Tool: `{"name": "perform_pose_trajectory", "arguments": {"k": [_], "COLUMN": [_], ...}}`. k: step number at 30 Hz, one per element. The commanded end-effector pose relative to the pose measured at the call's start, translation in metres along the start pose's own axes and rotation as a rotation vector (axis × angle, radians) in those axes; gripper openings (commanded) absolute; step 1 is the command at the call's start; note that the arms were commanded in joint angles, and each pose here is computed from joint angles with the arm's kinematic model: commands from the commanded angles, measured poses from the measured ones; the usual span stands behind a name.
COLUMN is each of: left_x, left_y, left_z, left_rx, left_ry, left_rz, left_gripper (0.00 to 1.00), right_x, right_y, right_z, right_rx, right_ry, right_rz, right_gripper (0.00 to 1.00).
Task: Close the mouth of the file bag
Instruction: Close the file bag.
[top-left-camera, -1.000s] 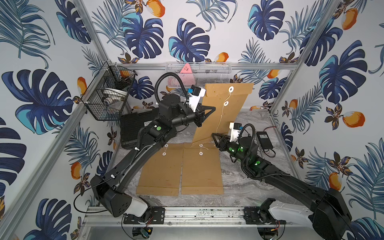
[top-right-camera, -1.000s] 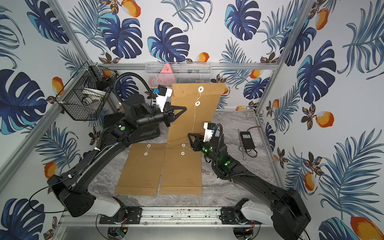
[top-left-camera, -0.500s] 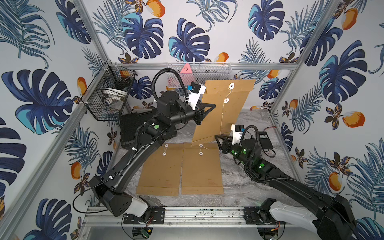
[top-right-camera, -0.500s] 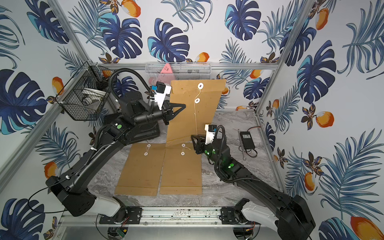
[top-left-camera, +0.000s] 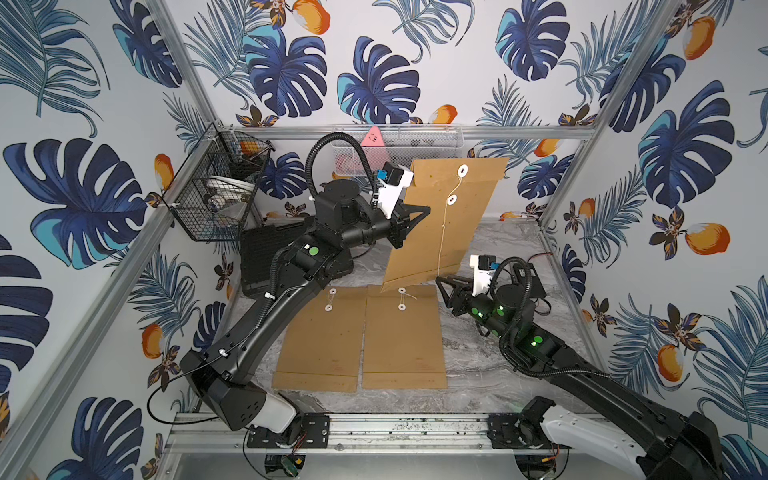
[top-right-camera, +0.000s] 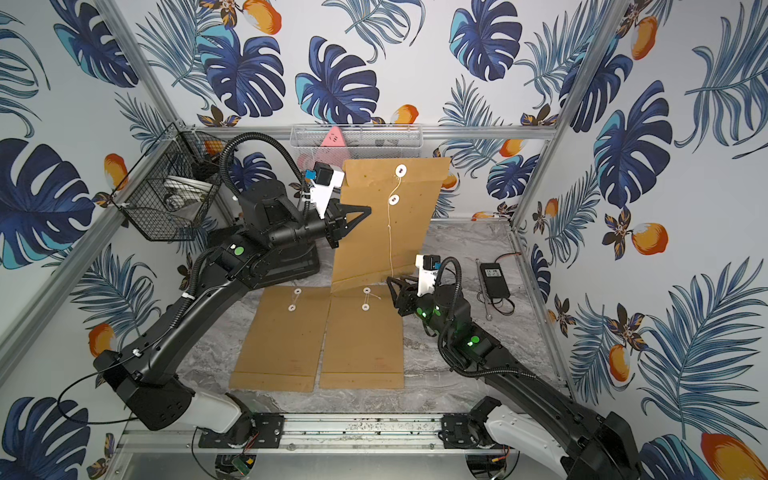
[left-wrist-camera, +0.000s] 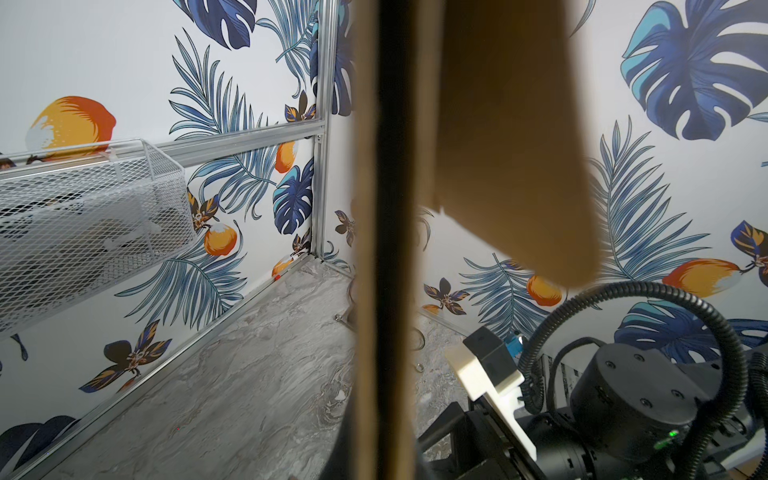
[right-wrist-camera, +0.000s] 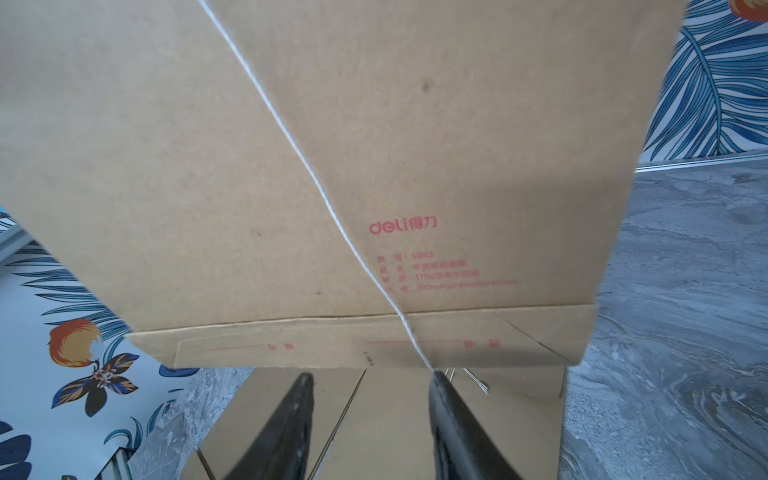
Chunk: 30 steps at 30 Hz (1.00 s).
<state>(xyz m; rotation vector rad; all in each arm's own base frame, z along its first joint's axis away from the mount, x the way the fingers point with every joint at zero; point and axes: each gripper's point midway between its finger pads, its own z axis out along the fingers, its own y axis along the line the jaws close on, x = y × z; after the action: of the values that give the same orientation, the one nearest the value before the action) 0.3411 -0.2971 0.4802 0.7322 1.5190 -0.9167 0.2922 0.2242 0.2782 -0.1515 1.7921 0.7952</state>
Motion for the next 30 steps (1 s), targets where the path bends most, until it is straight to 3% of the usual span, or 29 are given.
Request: {"name": "perform_pose_trajectory", "arguments": {"k": [1, 10, 21, 30], "left_x": [-0.011, -0.01, -0.01, -0.003], "left_y": [-0.006, -0.015, -0.017, -0.013], "left_z": [-0.003, -0.007, -0.009, -0.008], "left_rx": [0.021, 0.053, 0.059, 0.036], "left_ry": [-0.039, -0.041, -0.042, -0.02], "left_rz": [0.02, -0.005, -0.01, -0.024], "left_gripper": [0.0, 0.0, 0.0, 0.0], "right_x": [-0.007, -0.025, -0.031, -0.034], "right_y": [-0.002, -0.012, -0.006, 0.002], "right_z": [0.008, 0.032, 0.043, 0.04], "right_rx": [0.026, 0.102, 0.077, 0.047], "right_ry": [-0.016, -0.114, -0.148, -0.154], "right_rz": [-0.043, -0.123, -0.19, -0.2], "right_gripper": [0.47, 0.44, 0.38, 0.12]}}
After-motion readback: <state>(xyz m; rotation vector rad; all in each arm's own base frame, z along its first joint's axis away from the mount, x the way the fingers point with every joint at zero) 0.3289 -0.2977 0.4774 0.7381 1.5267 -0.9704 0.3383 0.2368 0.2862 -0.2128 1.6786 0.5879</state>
